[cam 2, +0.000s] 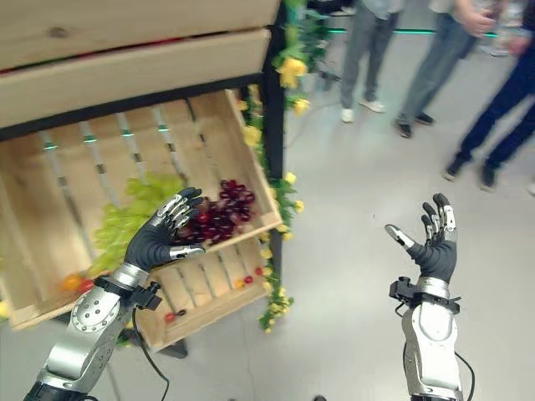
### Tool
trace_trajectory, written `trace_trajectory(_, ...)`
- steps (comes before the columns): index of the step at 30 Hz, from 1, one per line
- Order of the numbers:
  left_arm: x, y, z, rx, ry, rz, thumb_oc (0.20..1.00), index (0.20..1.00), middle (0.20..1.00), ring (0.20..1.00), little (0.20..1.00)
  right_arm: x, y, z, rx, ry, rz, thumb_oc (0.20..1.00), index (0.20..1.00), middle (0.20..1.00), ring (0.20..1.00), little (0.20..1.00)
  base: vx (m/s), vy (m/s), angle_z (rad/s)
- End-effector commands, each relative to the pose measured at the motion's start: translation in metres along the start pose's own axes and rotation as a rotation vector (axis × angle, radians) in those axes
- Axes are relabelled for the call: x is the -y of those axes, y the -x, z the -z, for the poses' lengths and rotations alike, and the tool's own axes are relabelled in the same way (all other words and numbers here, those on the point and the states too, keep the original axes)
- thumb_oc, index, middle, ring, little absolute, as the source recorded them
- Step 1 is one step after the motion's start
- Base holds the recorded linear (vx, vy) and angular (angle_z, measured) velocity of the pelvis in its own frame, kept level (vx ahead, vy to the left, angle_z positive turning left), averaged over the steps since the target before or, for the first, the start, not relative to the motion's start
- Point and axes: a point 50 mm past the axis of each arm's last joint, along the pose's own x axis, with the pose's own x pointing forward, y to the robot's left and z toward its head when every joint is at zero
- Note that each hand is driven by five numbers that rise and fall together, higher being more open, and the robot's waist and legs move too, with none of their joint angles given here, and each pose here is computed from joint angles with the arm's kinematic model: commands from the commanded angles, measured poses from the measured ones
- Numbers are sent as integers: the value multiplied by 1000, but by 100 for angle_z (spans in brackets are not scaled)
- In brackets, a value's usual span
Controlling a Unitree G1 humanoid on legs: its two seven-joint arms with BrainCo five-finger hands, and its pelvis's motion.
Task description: Pick up the fruits from the basket on one side to the basket on the other side
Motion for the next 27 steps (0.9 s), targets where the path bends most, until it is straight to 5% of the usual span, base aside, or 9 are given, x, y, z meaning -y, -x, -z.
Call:
trace_trajectory(1, -6, -8, -26, 150, -29, -17, 1000, 1000, 1000, 1000, 1000, -1, -3, -20, 116, 16, -27, 1000, 1000, 1000, 1000, 1000, -190, -58, -60)
trace_trajectory(9, -21, 5, -37, 173, -102, -105, 1000, 1000, 1000, 1000, 1000, -27, -15, -21, 117, -18, -125, 1000, 1000, 1000, 1000, 1000, -180, -149, -148)
trace_trajectory(27, -25, 27, 1, 60, -19, -273, 1000, 1000, 1000, 1000, 1000, -6, 9, 7, -44, -11, -224, 1000, 1000, 1000, 1000, 1000, 3, -298, -104)
